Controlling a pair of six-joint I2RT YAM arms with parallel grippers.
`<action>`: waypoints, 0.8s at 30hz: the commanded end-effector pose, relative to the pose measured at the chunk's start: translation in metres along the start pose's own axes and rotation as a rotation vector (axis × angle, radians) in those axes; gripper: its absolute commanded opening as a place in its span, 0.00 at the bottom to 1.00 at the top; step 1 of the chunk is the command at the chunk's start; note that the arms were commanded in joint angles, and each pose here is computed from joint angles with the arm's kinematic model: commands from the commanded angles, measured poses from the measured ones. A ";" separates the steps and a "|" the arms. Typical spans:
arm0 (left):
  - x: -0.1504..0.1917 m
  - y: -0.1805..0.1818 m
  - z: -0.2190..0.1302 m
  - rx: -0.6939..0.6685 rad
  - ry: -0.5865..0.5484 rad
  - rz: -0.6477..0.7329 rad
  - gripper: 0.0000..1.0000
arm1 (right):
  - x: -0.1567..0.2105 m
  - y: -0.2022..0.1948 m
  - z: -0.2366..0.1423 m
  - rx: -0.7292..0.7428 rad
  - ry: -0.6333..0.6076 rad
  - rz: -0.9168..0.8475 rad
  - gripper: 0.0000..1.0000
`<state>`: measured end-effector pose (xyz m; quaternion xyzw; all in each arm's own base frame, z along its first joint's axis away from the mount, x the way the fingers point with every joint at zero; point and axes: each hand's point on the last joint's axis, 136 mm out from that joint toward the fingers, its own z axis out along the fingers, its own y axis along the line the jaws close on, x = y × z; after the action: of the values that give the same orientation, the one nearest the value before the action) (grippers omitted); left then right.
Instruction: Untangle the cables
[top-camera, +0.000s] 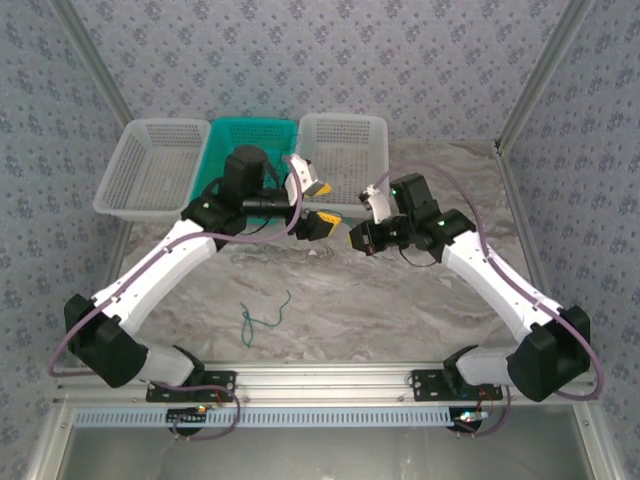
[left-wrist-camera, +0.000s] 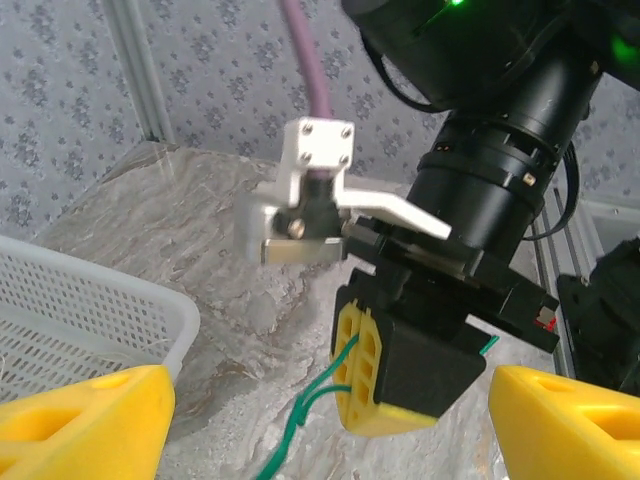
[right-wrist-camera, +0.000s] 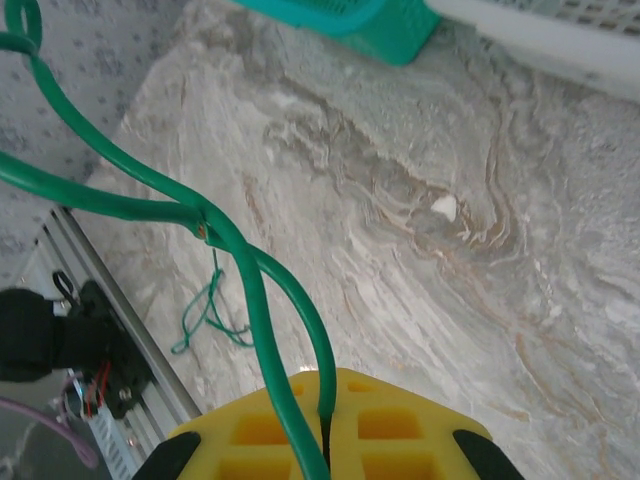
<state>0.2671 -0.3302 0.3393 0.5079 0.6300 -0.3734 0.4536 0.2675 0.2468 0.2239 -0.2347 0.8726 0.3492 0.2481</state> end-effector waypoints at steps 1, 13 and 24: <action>0.020 -0.009 0.007 0.086 0.068 0.028 0.82 | 0.002 0.013 -0.001 -0.010 0.031 -0.069 0.00; 0.028 -0.001 0.019 0.101 0.052 -0.013 0.00 | -0.007 0.012 -0.008 0.035 0.004 -0.080 0.00; -0.030 0.034 -0.038 -0.103 -0.327 -0.105 0.00 | 0.034 -0.059 0.018 0.116 0.038 0.129 0.11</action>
<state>0.2803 -0.3231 0.2936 0.4415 0.6575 -0.4280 0.4355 0.2762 0.2579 0.2263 -0.2623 0.8476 0.3612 0.2868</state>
